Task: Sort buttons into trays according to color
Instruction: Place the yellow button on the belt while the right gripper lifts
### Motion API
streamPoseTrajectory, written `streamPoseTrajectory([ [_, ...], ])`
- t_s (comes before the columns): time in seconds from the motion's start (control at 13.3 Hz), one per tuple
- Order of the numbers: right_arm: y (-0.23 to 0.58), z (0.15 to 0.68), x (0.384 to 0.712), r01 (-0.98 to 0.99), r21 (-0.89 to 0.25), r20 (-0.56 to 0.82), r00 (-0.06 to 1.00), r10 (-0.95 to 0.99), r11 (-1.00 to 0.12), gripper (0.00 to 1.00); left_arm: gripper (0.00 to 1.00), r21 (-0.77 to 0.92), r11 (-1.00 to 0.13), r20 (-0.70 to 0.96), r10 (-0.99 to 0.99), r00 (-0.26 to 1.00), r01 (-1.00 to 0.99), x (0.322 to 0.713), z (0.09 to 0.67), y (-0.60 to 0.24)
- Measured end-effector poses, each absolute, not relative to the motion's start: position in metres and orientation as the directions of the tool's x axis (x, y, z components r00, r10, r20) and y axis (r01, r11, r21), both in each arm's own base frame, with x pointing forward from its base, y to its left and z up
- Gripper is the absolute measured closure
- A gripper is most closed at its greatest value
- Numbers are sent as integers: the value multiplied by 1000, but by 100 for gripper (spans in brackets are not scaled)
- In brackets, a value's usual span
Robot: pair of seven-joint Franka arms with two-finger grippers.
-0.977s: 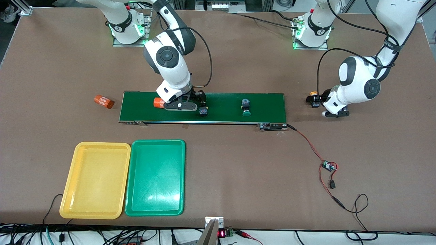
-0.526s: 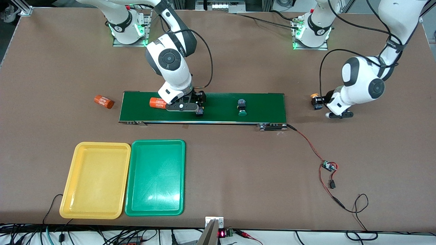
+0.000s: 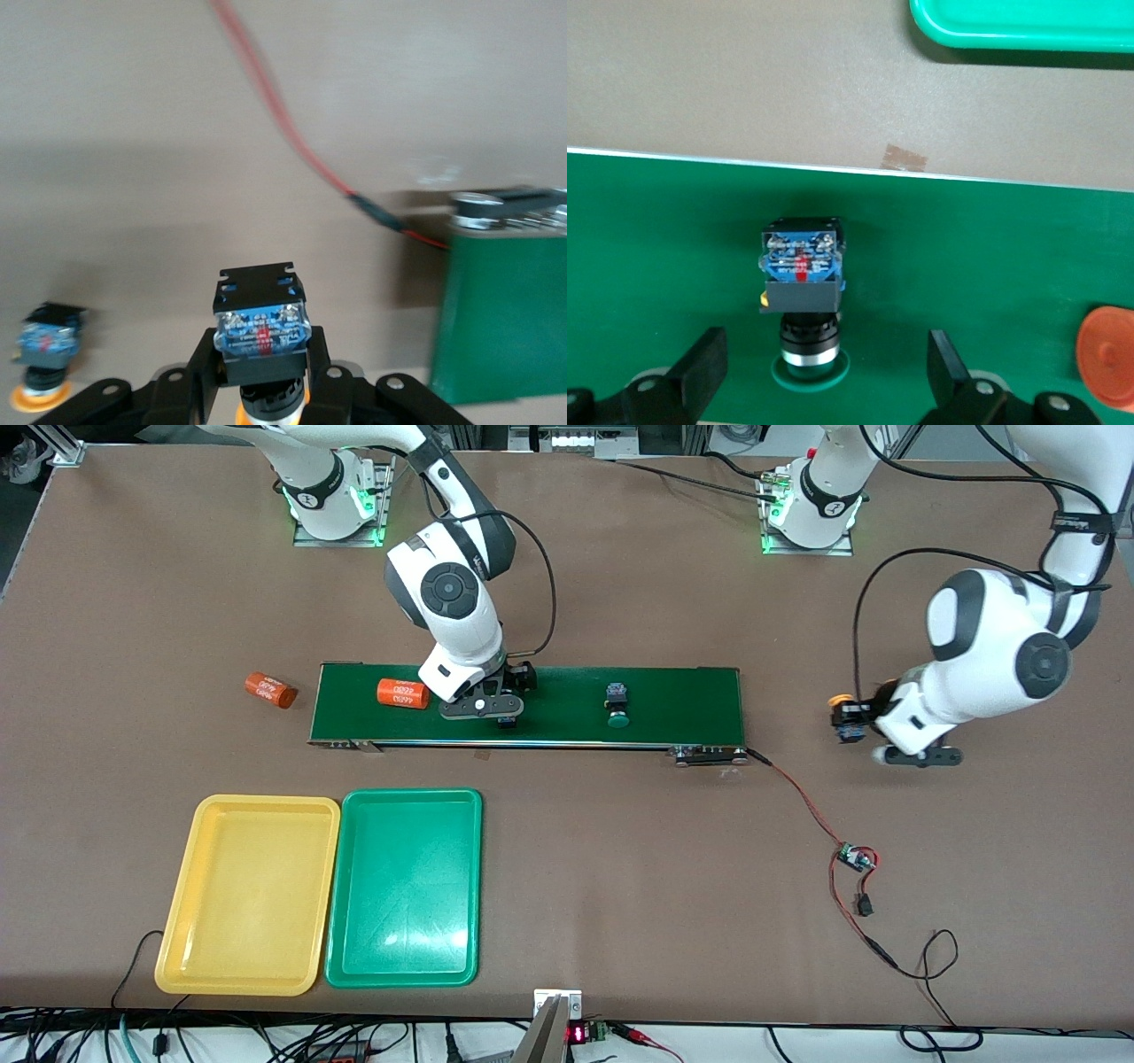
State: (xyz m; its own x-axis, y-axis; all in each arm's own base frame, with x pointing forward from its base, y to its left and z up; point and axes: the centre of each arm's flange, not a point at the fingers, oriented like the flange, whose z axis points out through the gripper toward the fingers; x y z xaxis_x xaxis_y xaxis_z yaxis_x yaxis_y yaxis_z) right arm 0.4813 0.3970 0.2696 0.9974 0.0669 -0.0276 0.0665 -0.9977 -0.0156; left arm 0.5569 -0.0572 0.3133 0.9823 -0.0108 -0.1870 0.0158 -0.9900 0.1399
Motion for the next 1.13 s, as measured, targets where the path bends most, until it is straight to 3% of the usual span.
streamPoseTrajectory([
  [0.23,396,259,480,69,-5,-41,997,69,-998,0,57,99,-994,-222,32,975,55,538,308,-156],
  [0.38,395,255,481,88,-2,-45,995,88,-996,6,57,77,-995,-241,49,969,70,520,300,-213],
  [0.53,390,254,485,120,1,-45,992,119,-993,33,57,74,-996,-258,27,966,48,508,290,-244],
  [0.68,385,254,488,129,3,-43,991,129,-992,54,57,86,-996,-269,-2,963,22,508,280,-264],
  [0.75,384,254,489,128,4,-43,991,127,-992,59,57,93,-996,-276,-13,961,13,509,275,-272],
  [1.13,369,261,506,96,11,-24,995,96,-995,59,57,143,-990,-264,-17,964,22,527,248,-286],
])
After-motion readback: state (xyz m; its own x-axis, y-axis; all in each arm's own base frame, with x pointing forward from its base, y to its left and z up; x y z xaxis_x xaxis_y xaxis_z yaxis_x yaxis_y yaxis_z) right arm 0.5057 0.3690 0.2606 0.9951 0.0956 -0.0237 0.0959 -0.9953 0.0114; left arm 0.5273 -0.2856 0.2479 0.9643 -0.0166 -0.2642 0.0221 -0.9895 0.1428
